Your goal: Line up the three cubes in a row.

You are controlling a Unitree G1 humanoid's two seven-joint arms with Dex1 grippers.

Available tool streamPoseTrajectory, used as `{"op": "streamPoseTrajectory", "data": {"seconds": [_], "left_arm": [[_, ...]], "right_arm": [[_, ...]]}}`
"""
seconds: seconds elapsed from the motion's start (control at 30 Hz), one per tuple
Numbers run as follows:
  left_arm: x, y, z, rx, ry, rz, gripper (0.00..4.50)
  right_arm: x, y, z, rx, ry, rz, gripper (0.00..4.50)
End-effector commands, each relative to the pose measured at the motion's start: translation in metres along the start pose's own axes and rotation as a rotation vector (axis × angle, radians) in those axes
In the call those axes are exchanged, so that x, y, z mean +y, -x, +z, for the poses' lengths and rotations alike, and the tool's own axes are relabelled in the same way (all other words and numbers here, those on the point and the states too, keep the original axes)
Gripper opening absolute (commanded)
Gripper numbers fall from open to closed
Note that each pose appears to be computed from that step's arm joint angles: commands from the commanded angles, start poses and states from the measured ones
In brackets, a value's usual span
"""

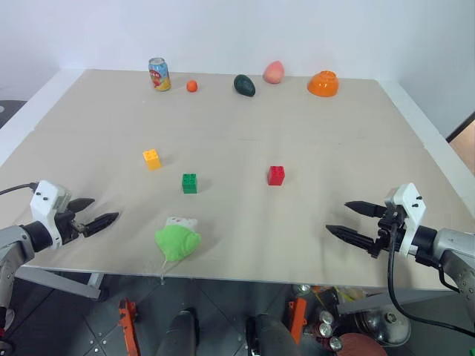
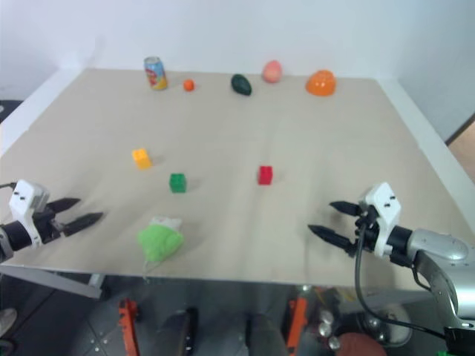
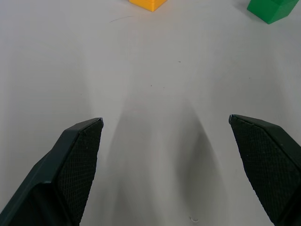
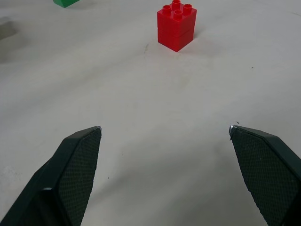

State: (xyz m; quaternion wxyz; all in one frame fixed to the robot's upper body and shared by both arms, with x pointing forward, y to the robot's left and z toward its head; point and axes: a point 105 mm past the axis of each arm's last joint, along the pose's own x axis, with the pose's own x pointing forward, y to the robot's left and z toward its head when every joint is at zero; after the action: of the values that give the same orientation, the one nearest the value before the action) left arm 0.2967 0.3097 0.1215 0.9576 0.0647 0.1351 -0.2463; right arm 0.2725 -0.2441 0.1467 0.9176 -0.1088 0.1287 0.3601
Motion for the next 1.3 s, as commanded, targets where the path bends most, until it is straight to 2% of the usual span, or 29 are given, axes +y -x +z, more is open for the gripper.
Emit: {"op": "streamPoseTrajectory", "data": {"seconds": [0.03,0.23,0.37,0.53,0.63,0.8,0.9,1.13,1.23,1.3], "left_arm": [[-0.002,-0.004,0.014,-0.051,-0.027,-0.009,4.44],[-0.03,-0.02,0.043,-0.152,-0.084,-0.198,4.44],[-0.051,-0.029,0.071,-0.217,-0.171,-0.359,4.44],[-0.083,-0.041,0.086,-0.181,-0.269,-0.555,4.44],[-0.111,-0.047,0.076,-0.098,-0.328,-0.726,4.44],[-0.127,-0.056,0.051,0.015,-0.398,-0.859,4.44],[-0.126,-0.059,0.034,0.069,-0.441,-0.889,4.44],[-0.128,-0.062,0.014,0.121,-0.478,-0.965,4.44],[-0.131,-0.064,0.008,0.125,-0.499,-1.002,3.71],[-0.132,-0.065,0.009,0.114,-0.494,-1.016,3.01]], "right_arm": [[0.006,0.001,0.009,-0.027,0.037,0.006,4.5],[0.014,0.003,0.011,-0.018,0.048,0.018,4.5],[0.018,0.004,0.029,-0.04,0.092,0.06,4.5],[0.039,-0.004,0.054,-0.056,0.161,0.194,4.5],[0.06,-0.013,0.061,-0.045,0.217,0.318,4.5],[0.088,-0.021,0.064,-0.031,0.26,0.46,4.5],[0.091,-0.025,0.059,-0.016,0.277,0.469,4.5],[0.092,-0.028,0.057,-0.024,0.27,0.452,4.5],[0.091,-0.03,0.056,-0.025,0.272,0.438,4.5],[0.091,-0.031,0.055,-0.027,0.273,0.435,4.5]]}}
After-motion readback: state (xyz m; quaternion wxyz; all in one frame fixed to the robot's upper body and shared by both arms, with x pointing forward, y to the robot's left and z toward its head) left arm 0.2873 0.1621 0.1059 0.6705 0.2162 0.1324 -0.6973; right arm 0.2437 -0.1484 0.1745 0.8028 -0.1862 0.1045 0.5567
